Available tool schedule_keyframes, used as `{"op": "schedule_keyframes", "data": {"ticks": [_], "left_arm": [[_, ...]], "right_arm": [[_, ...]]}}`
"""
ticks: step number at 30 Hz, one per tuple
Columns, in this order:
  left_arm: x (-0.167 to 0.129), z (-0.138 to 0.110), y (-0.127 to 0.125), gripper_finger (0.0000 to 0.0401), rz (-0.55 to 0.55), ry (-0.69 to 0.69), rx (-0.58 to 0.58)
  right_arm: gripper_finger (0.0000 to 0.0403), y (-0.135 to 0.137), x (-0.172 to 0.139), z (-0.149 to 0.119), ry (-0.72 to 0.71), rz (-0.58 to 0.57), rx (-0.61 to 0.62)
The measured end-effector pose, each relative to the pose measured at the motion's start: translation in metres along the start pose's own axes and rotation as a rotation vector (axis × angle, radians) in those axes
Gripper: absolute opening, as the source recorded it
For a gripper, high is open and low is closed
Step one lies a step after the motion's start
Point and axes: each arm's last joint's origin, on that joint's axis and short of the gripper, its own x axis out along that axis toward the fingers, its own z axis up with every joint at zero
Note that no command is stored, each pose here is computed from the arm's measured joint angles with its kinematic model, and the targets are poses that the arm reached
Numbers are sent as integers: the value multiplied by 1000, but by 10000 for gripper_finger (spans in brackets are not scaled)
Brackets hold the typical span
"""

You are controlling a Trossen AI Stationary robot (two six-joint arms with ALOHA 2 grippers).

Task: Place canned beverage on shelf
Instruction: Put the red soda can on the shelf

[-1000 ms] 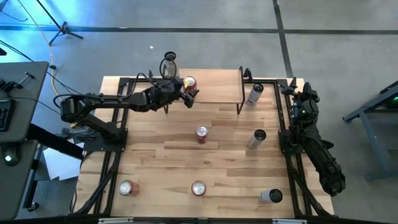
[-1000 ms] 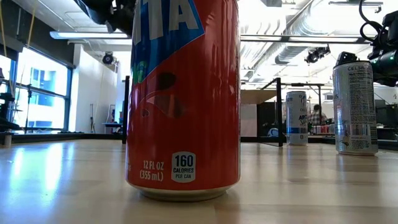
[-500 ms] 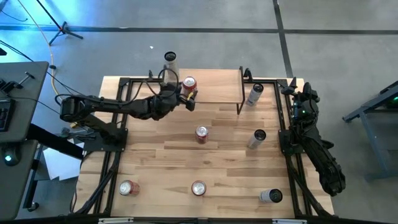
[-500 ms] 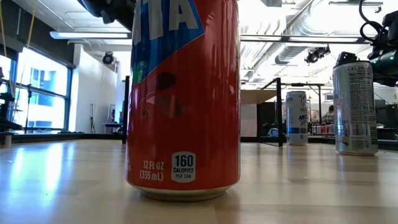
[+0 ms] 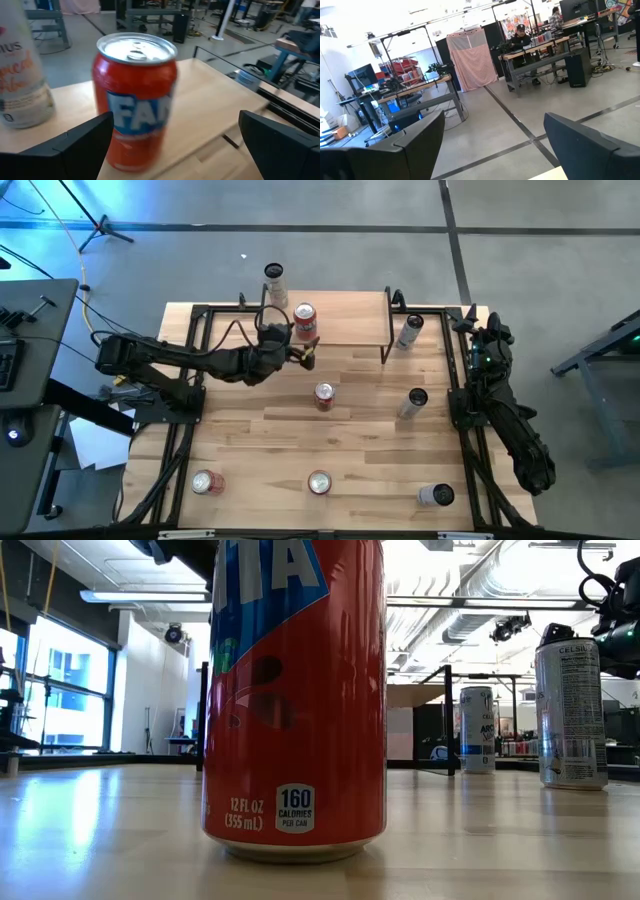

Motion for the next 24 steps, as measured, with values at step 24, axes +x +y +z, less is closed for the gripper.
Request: {"op": "schedule_keyframes", "data": {"ticks": [24], "left_arm": [[-25,-11,-19,400,-6,-21,81]], "right_arm": [[328,0,0,0,0,0,0]]}}
